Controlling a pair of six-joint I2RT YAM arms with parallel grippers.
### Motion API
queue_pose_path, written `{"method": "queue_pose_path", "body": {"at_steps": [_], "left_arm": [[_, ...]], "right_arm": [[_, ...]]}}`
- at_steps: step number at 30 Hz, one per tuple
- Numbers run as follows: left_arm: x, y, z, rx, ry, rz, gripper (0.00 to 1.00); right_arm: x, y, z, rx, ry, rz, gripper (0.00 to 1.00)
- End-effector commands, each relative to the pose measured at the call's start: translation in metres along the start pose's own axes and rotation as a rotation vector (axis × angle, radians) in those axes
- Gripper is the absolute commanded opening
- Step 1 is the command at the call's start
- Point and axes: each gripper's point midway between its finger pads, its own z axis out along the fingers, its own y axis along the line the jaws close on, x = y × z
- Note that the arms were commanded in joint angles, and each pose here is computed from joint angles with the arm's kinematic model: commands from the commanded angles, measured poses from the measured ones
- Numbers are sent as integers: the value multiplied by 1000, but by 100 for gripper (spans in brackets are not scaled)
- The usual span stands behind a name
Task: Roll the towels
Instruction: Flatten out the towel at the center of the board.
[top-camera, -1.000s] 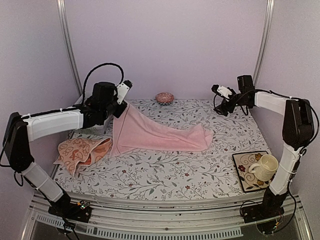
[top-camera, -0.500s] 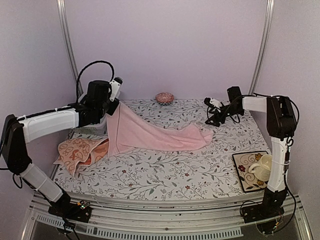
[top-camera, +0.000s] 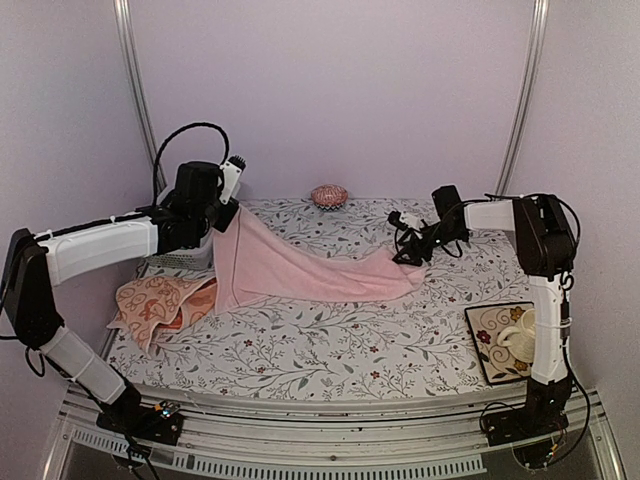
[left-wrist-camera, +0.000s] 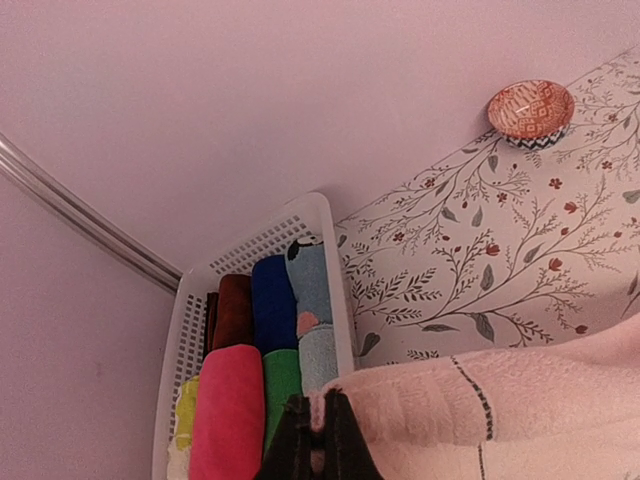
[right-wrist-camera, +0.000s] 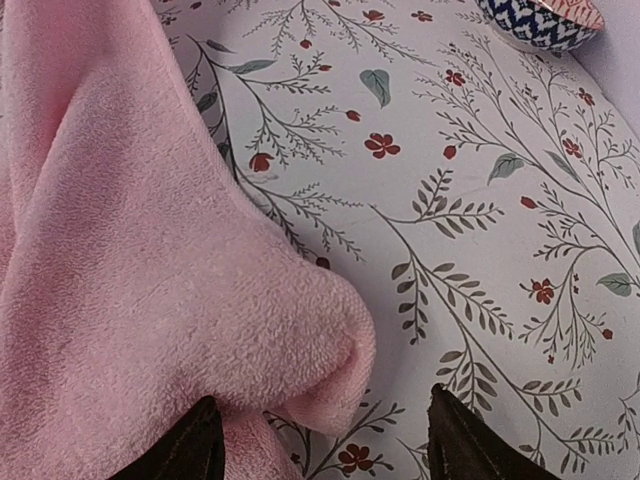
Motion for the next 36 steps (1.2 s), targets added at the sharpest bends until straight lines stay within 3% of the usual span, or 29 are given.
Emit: {"method": "queue_pose_path", "body": {"at_steps": [1, 4, 15, 36], "left_arm": [[-3, 1, 0, 2, -2, -18, 0], [-2, 2, -1, -2, -1, -13, 0], [-2, 1, 2, -3, 3, -15, 0], [-7, -3, 9, -7, 1, 31, 0]], "right_arm": [[6, -9, 10, 28, 20, 28, 66], [9, -12, 10, 42, 28, 37, 60], [0, -21, -25, 22, -66, 111, 60], [14, -7, 18, 10, 56, 97, 57]]}}
